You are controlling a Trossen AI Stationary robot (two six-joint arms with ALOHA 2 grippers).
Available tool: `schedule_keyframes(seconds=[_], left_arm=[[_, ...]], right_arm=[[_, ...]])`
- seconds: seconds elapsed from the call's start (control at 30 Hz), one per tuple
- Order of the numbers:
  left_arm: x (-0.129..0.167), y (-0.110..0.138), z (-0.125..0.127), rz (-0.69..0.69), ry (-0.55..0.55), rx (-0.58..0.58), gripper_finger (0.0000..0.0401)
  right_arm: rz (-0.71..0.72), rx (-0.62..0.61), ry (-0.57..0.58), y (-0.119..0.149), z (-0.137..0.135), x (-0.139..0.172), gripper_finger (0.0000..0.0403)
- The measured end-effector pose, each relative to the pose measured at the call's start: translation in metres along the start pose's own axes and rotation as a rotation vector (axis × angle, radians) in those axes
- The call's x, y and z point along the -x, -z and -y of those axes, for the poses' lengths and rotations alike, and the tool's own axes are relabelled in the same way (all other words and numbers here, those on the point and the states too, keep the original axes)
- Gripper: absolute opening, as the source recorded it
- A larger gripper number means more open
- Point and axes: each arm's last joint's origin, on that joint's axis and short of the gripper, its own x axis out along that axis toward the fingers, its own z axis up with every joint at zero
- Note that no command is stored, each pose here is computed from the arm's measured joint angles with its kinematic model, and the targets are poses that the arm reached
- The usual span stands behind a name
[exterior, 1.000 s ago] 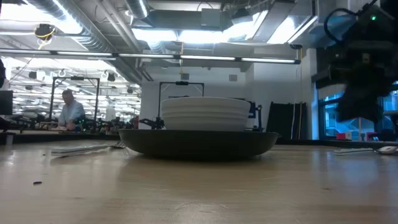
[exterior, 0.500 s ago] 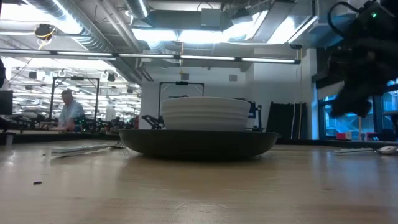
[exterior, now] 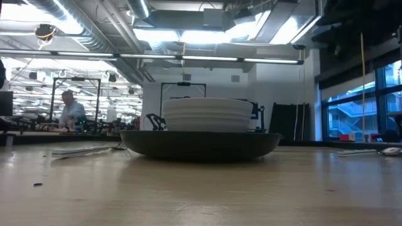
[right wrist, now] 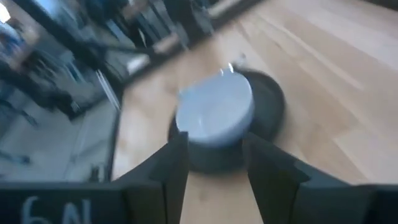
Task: Pick and place plate/cup/fork/spoon on tray
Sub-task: Put the green patterned spoon into the white bowl
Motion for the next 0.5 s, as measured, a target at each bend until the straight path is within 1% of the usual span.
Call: schedule_keyframes(seconds=[0.13,0.27,0.33,0.37,0.5], left_arm=[[0.0,0.0,0.0,0.0,0.0,0.0,0.0014],[0.0,0.0,0.0,0.0,0.0,0.0,0.0014],[0.0,0.0,0.0,0.0,0.0,0.0,0.0014],[0.0,0.0,0.0,0.0,0.0,0.0,0.0014],[0.0,0.0,0.0,0.0,0.0,0.0,0.0014]], right_arm=[[-0.156,0.068,0.136,-0.016,-0.012,0.02,0.0154],[-0.38,0.086,0.294,-0.015,-0.011,0.029,0.0154],[-0.473,0.044,0.335,-0.013,-0.01,0.028,0.0154],[-0.496,0.008,0.344,-0.012,-0.009,0.026,0.0154],[-0.57,-0.13,0.31,-0.009,-0.008,0.016,0.0154]])
